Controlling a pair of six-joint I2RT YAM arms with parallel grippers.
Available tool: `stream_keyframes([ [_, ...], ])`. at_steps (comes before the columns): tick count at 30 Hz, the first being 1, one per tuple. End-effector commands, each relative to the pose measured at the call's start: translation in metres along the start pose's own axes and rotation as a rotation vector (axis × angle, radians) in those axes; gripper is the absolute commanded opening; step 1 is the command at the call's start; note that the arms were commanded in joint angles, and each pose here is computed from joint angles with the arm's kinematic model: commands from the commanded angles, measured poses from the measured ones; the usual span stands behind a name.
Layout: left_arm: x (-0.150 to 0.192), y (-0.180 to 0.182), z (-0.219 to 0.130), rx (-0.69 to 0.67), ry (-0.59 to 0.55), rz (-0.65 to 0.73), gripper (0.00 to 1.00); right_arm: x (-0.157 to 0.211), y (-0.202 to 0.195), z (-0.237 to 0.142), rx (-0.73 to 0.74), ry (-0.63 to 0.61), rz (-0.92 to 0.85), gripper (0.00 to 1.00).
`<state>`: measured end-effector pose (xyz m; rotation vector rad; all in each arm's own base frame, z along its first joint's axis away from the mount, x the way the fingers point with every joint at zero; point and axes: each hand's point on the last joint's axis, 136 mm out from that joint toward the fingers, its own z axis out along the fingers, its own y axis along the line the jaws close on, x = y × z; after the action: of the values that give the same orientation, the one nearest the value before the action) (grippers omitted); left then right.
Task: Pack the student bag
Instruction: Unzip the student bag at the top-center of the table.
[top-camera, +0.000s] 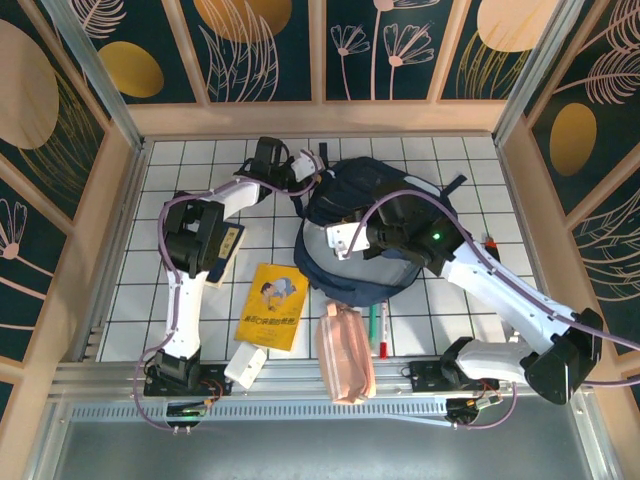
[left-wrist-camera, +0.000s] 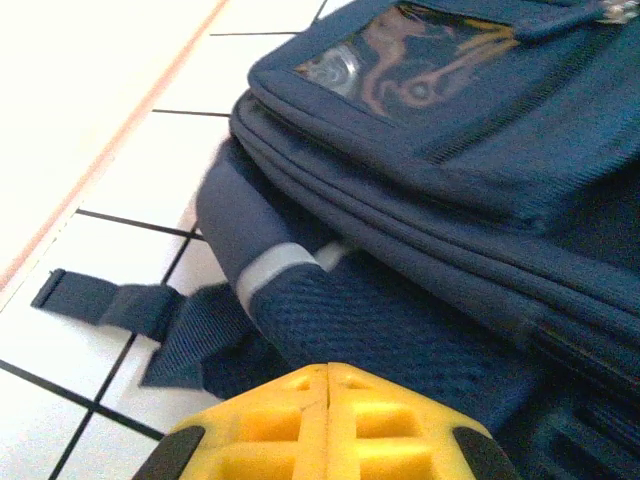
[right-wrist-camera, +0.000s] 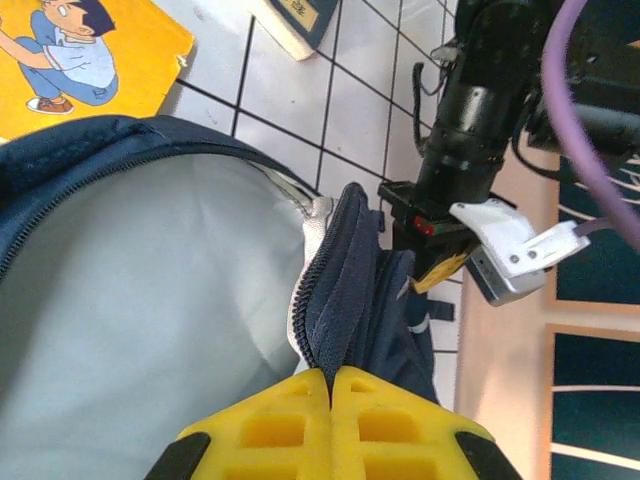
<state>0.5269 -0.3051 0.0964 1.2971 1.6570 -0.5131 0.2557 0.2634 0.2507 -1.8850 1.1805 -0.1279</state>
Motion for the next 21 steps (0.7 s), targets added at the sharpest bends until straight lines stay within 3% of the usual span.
stream_keyframes([
  [1, -0.027, 0.019, 0.002, -0.015, -0.089, -0.007, 0.00, -0.020, -0.046, -0.025, 0.177, -0.048, -0.088, 0.00],
  [5, -0.042, 0.037, -0.011, -0.082, -0.112, -0.028, 0.00, 0.012, -0.057, -0.019, 0.223, 0.066, -0.068, 0.00],
  [6, -0.045, 0.042, -0.017, -0.100, -0.125, -0.048, 0.04, 0.019, -0.062, -0.020, 0.239, 0.077, -0.049, 0.00],
  [9, -0.063, 0.034, -0.046, -0.053, -0.187, -0.034, 0.25, 0.033, -0.073, -0.024, 0.264, 0.074, 0.008, 0.00],
  [15, -0.078, -0.023, -0.115, -0.005, -0.251, 0.234, 0.67, 0.045, -0.074, -0.024, 0.262, 0.047, 0.110, 0.00],
  [21, -0.080, -0.082, -0.133, 0.166, -0.263, 0.313, 0.71, 0.051, -0.076, -0.021, 0.246, 0.034, 0.193, 0.00],
])
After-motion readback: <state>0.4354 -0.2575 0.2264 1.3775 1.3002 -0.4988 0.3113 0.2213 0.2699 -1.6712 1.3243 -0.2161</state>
